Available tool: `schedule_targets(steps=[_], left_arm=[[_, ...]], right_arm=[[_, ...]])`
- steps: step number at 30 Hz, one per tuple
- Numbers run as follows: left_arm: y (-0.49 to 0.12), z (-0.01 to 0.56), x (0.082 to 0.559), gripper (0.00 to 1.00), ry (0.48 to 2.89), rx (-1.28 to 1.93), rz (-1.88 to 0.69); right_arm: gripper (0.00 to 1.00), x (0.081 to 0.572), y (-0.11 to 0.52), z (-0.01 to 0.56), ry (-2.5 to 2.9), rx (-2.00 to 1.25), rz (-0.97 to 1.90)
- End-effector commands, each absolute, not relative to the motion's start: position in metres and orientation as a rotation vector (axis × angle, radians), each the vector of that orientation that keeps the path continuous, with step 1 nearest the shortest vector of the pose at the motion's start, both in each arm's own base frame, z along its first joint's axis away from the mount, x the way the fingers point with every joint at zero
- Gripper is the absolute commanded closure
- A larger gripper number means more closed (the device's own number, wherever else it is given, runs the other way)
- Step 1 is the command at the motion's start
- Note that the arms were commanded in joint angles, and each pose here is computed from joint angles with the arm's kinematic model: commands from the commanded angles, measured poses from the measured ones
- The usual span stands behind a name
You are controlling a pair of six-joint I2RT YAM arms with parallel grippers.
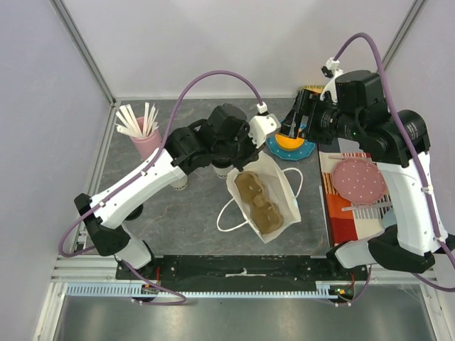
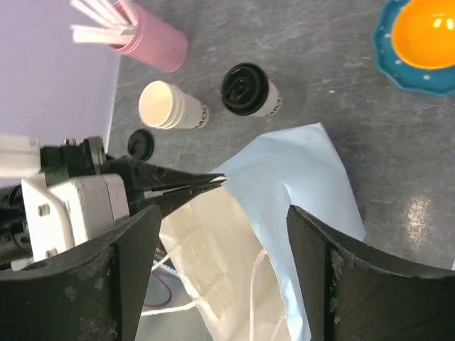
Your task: Pack the takeout coffee
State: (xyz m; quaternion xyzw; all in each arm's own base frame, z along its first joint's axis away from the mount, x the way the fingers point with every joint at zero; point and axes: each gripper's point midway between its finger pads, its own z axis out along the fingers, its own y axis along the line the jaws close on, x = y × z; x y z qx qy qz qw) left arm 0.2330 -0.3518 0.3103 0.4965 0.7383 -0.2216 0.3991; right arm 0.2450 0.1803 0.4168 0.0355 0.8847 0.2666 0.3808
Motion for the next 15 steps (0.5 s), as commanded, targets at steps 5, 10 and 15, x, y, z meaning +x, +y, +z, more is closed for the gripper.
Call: schedule_targets(steps=[5,10,15], left_arm=[[-0.346,0.338,0.255,0.98,1.883,1.046,-0.492],[-0.346,0.327,0.25,0.98,1.934,1.034,-0.523],[-0.347,0.331,0.252,0.98,1.944,1.005,-0.549]], right_arm=[[0.55,0.176,0.238,0.443,2.209,-0.337,1.202],[0.75,0.169,0.238,0.421,2.249,-0.419,1.088],[0.85,0.158,0.264,0.412,2.276,-0.625,1.016]])
